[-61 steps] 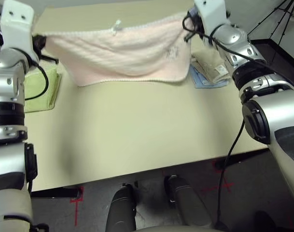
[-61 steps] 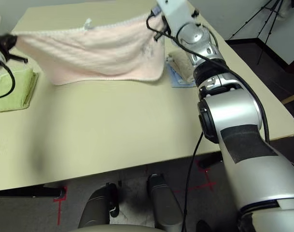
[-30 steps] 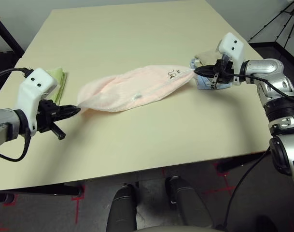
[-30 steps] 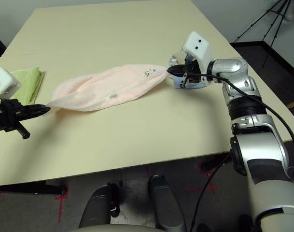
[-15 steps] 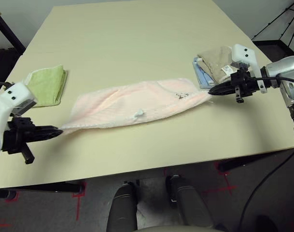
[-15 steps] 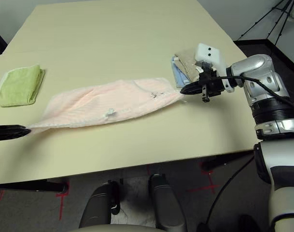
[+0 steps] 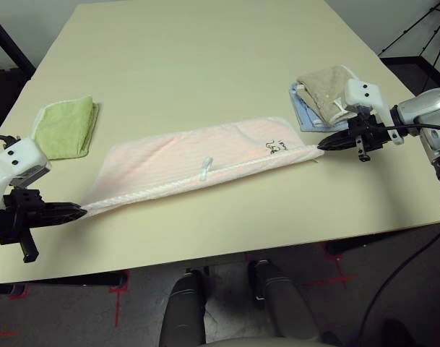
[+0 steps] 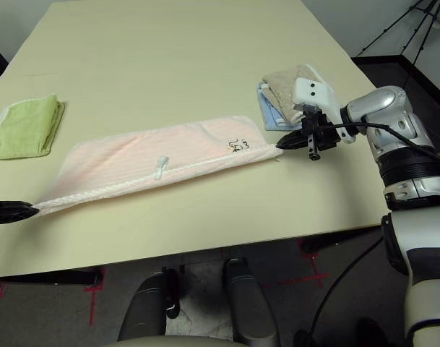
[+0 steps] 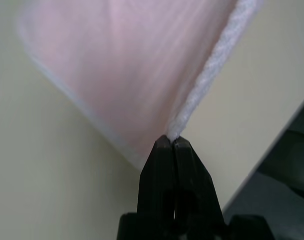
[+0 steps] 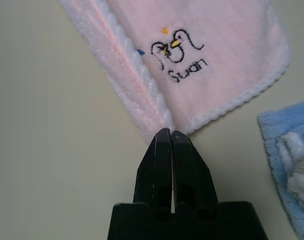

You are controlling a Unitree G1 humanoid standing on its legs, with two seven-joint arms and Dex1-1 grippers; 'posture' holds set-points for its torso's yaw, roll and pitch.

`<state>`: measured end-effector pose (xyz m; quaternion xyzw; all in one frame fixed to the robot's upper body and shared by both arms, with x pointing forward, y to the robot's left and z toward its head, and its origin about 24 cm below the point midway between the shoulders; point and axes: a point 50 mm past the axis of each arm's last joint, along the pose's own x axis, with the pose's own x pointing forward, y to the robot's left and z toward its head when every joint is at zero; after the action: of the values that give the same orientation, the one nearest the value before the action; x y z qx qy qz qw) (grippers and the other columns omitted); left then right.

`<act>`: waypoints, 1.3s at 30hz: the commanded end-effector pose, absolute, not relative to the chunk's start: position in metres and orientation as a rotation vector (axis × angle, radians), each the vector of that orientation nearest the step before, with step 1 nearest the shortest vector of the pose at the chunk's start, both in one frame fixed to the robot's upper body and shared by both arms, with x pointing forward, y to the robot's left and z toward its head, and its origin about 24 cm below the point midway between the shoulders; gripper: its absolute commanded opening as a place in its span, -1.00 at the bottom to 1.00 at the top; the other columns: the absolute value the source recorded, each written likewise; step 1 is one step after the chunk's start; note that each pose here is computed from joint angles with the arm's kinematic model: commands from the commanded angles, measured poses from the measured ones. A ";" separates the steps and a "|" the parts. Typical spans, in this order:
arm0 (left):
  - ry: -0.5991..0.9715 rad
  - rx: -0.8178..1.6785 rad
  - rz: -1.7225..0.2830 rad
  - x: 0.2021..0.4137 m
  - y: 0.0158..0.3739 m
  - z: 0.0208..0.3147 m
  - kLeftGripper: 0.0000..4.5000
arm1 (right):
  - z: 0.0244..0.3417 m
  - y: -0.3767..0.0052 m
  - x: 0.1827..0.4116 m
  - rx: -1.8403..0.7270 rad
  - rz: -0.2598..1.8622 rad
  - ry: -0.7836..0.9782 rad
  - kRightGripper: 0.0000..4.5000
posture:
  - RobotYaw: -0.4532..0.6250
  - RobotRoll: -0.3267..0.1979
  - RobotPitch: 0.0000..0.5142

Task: Fold the towel and set it aside.

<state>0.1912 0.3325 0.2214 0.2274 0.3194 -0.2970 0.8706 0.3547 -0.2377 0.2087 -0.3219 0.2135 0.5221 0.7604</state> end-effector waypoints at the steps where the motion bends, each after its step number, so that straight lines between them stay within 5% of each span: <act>1: 0.606 0.527 -0.491 0.203 0.346 0.229 -0.99 | 0.217 -0.243 0.363 -0.717 1.020 0.414 -1.00 | -0.20 0.25 -0.26; 13: 0.420 0.602 -0.364 0.243 0.350 0.242 -0.99 | 0.223 -0.228 0.390 -0.755 0.789 0.251 -1.00 | -0.22 0.25 -0.26; 39: 0.336 0.603 -0.305 0.292 0.324 0.204 -0.99 | 0.172 -0.185 0.409 -0.754 0.646 0.251 -1.00 | -0.25 0.25 -0.22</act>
<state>0.2903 0.3250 0.2082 0.2896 0.1611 -0.1503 0.9314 0.4093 -0.1792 0.1764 -0.3617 0.1129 0.3231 0.8672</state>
